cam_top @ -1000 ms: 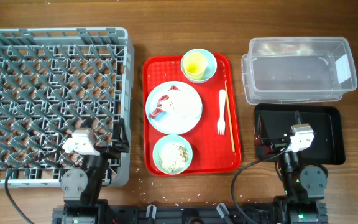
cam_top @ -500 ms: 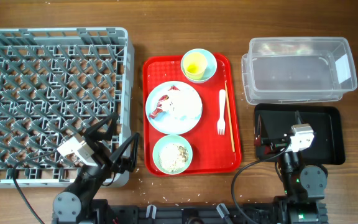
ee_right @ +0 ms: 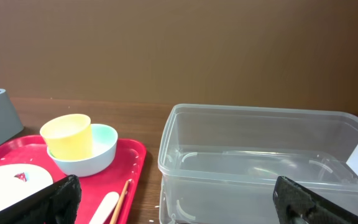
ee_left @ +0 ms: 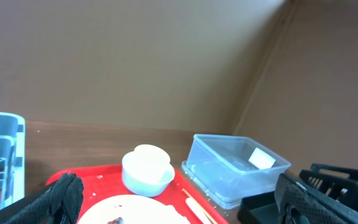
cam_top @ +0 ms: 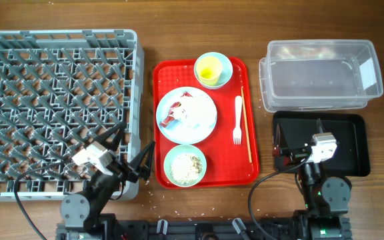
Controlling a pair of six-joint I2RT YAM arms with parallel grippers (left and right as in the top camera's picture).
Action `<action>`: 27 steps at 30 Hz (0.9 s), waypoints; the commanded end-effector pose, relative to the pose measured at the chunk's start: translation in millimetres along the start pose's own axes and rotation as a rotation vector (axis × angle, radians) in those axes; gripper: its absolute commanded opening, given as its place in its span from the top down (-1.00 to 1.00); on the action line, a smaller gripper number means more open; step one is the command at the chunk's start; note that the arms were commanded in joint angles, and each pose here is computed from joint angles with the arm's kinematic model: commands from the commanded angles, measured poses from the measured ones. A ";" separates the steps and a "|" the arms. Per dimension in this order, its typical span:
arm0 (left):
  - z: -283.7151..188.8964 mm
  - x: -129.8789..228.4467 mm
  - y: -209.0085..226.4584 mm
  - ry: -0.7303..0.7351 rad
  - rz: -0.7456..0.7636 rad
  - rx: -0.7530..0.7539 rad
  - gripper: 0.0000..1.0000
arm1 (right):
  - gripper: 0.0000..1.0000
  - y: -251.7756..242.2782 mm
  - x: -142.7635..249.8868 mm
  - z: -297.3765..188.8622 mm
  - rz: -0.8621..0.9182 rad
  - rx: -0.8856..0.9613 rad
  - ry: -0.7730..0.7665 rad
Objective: Sort waste into correct bins and load items into the dishwasher rack
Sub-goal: 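Move the right gripper over the blue plate with tissue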
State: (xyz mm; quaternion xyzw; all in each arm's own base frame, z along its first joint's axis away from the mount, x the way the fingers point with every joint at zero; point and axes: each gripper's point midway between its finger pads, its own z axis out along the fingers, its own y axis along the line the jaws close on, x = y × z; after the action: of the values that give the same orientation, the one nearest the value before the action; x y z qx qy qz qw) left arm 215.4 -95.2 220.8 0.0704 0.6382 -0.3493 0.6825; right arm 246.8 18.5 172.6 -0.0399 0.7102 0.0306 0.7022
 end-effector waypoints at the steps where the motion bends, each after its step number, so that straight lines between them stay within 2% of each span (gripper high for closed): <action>1: 0.0 -1.6 3.7 -0.011 0.062 -0.024 -1.00 | -1.00 -2.2 -1.3 -0.4 -0.013 0.013 -0.008; 3: -1.0 -0.6 19.1 -0.016 0.046 -0.107 -1.00 | -1.00 -2.2 -1.3 -0.4 -0.013 0.013 -0.008; 6: -9.0 9.3 57.2 -0.002 0.006 -0.315 -1.00 | -1.00 -1.9 -2.0 -0.4 -0.010 0.012 -0.010; 7: -9.9 10.9 59.9 0.002 0.003 -0.329 -1.00 | -1.00 0.1 -4.6 -0.4 0.000 0.000 -0.021; 9: -10.1 11.3 60.3 0.004 0.002 -0.331 -1.00 | -0.99 25.8 -11.8 -2.6 0.187 -0.154 -0.037; 10: -10.0 10.2 60.2 -0.001 0.004 -0.331 -1.00 | -0.99 45.9 -10.4 -6.8 0.396 -0.276 0.009; 13: -19.3 1.8 81.5 -0.052 0.012 -0.465 -1.00 | -0.99 47.2 -17.1 -7.6 0.963 -0.291 0.068; 14: -23.8 -0.2 89.7 -0.067 0.013 -0.518 -1.00 | -0.99 47.7 -19.3 -7.9 1.074 -0.297 0.079; 15: -27.2 -0.9 95.4 -0.075 0.013 -0.556 -1.00 | -0.99 51.6 -26.7 -9.9 1.104 -0.335 0.070; 17: -31.8 2.4 102.9 -0.067 0.010 -0.602 -1.00 | -0.99 63.1 -57.8 -19.8 1.040 -0.470 -0.016; 20: -33.9 12.3 106.6 -0.028 -0.001 -0.620 -1.00 | -1.00 69.7 -89.1 -33.0 0.968 -0.573 -0.125; 22: -34.3 14.1 107.3 -0.021 -0.003 -0.624 -1.00 | -0.99 70.4 -96.0 -34.5 0.961 -0.578 -0.126; 25: -35.0 13.6 108.2 -0.024 -0.003 -0.630 -1.00 | -0.99 77.7 -105.5 -35.7 0.842 -0.600 -0.117; 27: -35.0 13.6 108.1 -0.024 -0.003 -0.630 -1.00 | -0.99 83.4 -108.4 -26.4 0.747 -0.586 -0.031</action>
State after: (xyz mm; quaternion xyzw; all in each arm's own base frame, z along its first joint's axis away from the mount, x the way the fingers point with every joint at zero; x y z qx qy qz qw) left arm 247.3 -2.5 162.8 -0.1509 0.7091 -0.1452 0.6733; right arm 214.1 88.7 263.5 0.0896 0.5980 0.5162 0.6066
